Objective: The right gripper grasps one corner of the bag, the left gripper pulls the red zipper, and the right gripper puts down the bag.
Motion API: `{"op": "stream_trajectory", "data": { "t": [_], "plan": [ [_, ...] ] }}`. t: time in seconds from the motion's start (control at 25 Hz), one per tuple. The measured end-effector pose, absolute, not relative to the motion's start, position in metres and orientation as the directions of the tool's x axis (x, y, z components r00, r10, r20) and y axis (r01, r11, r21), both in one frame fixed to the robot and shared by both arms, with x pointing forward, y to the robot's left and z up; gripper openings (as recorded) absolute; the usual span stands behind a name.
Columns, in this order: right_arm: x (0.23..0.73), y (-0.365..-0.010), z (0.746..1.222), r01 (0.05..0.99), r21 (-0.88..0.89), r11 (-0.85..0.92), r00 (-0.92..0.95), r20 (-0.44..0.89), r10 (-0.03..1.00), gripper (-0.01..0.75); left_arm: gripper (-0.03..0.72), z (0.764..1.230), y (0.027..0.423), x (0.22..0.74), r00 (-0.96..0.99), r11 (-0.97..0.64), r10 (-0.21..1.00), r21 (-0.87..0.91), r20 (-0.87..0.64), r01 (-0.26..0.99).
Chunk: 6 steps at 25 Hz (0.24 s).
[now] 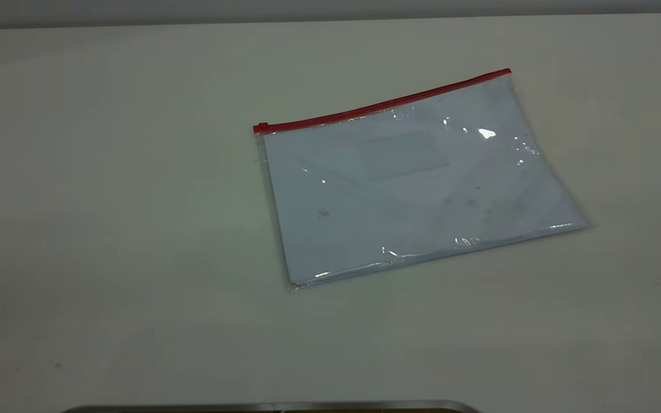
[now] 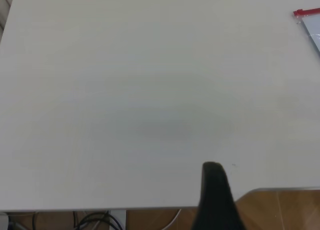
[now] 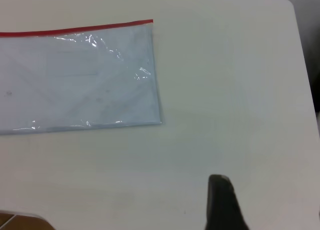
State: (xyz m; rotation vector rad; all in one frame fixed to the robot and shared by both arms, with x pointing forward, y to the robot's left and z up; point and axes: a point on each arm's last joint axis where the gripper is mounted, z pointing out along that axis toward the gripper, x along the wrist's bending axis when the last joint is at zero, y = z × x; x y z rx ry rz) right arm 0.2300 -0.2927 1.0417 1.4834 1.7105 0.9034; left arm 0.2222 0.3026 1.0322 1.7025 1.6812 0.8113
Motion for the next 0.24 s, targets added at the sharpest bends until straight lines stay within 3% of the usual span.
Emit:
{"op": "stream_trajectory", "data": {
  "t": [0.24],
  "plan": [
    [0.2300,-0.2927,1.0417,0.513,0.852,0.105,-0.109,-0.056,0.992,0.448,0.581,1.0322,0.3026,0.2222,0.008,-0.012,1.000,0.777,0.009,0.629]
  ]
}}
